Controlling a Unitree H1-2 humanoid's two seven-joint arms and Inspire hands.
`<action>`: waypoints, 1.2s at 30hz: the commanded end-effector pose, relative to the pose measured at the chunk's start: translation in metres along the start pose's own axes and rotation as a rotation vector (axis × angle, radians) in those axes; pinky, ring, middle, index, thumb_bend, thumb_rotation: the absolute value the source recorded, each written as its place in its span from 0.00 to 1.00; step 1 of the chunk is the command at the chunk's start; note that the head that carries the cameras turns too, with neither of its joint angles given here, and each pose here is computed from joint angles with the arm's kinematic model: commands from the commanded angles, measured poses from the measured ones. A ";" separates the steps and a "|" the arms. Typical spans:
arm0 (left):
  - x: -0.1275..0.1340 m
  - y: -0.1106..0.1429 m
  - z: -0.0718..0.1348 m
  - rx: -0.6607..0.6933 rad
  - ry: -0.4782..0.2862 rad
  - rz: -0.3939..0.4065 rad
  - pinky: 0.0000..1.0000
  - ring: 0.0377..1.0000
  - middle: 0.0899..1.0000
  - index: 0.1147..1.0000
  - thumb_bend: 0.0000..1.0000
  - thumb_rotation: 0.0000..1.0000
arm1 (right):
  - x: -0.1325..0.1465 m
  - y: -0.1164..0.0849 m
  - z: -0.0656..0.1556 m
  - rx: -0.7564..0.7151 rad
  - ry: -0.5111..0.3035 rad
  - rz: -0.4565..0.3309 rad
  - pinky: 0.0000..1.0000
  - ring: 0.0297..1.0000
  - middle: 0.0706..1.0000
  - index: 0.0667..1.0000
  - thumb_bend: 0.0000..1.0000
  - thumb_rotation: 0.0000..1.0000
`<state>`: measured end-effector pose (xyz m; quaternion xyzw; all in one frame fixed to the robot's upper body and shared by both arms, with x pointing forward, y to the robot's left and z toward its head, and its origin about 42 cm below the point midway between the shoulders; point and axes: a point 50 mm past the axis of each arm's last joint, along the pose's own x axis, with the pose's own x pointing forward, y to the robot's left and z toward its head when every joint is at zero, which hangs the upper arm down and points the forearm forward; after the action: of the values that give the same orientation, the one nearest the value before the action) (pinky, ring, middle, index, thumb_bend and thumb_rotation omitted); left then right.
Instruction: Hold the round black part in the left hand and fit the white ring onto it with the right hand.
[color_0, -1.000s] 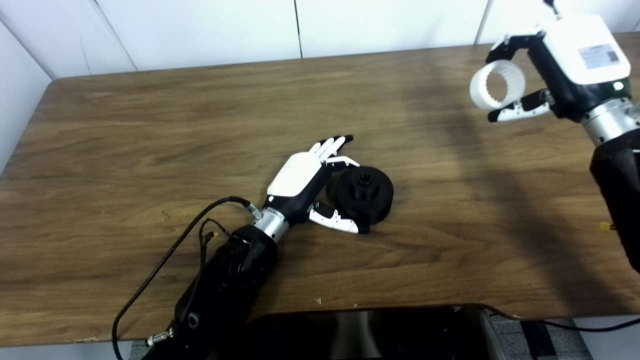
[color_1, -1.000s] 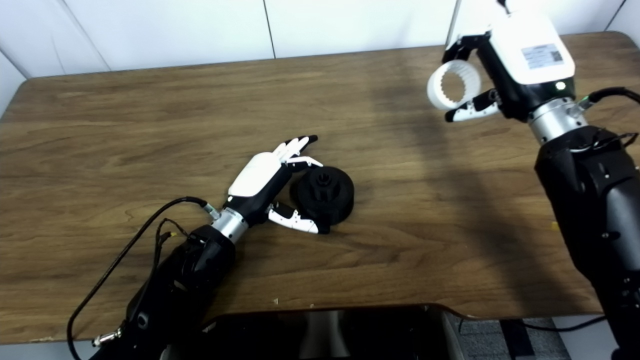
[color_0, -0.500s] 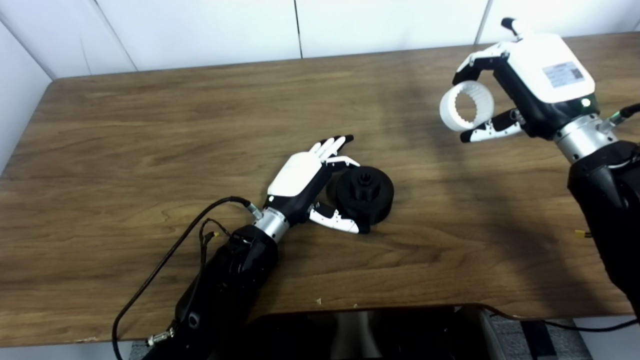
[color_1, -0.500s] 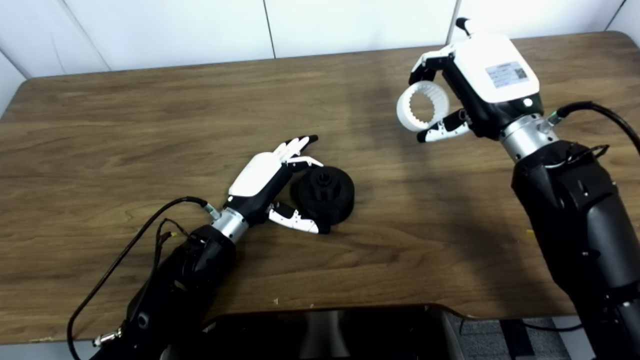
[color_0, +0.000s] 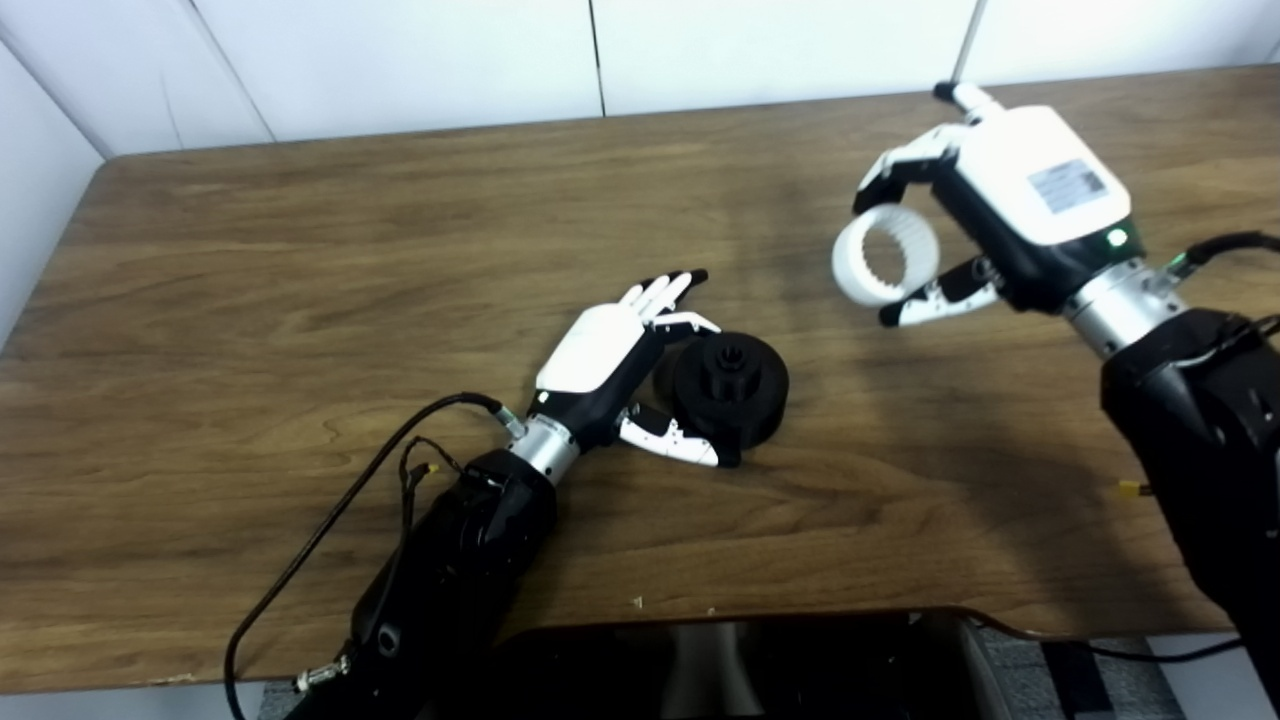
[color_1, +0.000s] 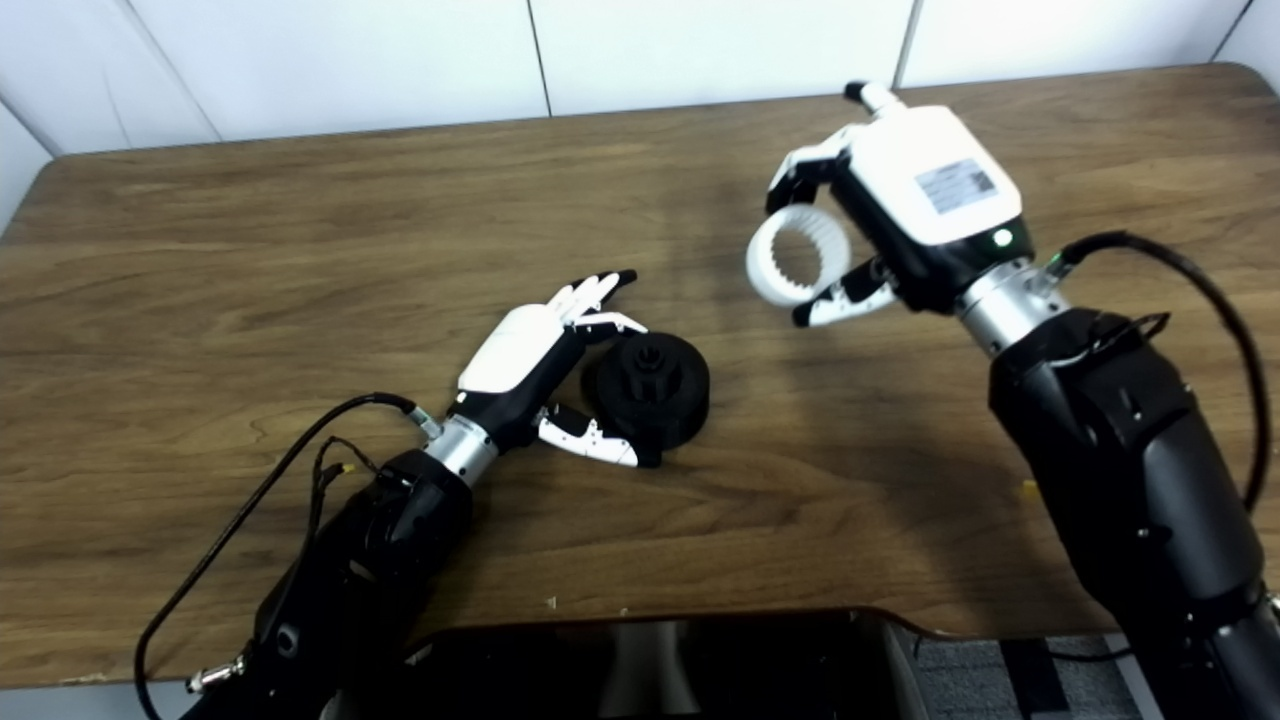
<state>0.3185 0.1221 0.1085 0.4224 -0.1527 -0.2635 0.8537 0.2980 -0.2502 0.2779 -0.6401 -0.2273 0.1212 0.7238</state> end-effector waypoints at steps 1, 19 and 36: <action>-0.007 -0.024 -0.005 0.033 0.047 -0.112 1.00 1.00 1.00 0.59 1.00 0.37 | 0.002 -0.014 0.009 -0.011 -0.045 -0.046 1.00 0.71 0.54 0.46 0.51 0.16; -0.007 -0.025 -0.005 0.031 0.054 -0.110 1.00 1.00 1.00 0.59 1.00 0.37 | 0.002 -0.007 0.044 0.048 -0.146 -0.018 0.94 0.69 0.54 0.46 0.51 0.16; -0.007 -0.025 -0.005 0.031 0.052 -0.110 1.00 1.00 1.00 0.59 1.00 0.37 | 0.017 -0.004 0.059 0.051 -0.193 -0.008 0.92 0.69 0.54 0.46 0.51 0.17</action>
<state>0.3185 0.1199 0.1085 0.4213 -0.1493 -0.2631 0.8550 0.2801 -0.1963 0.2736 -0.6048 -0.2612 0.1974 0.7260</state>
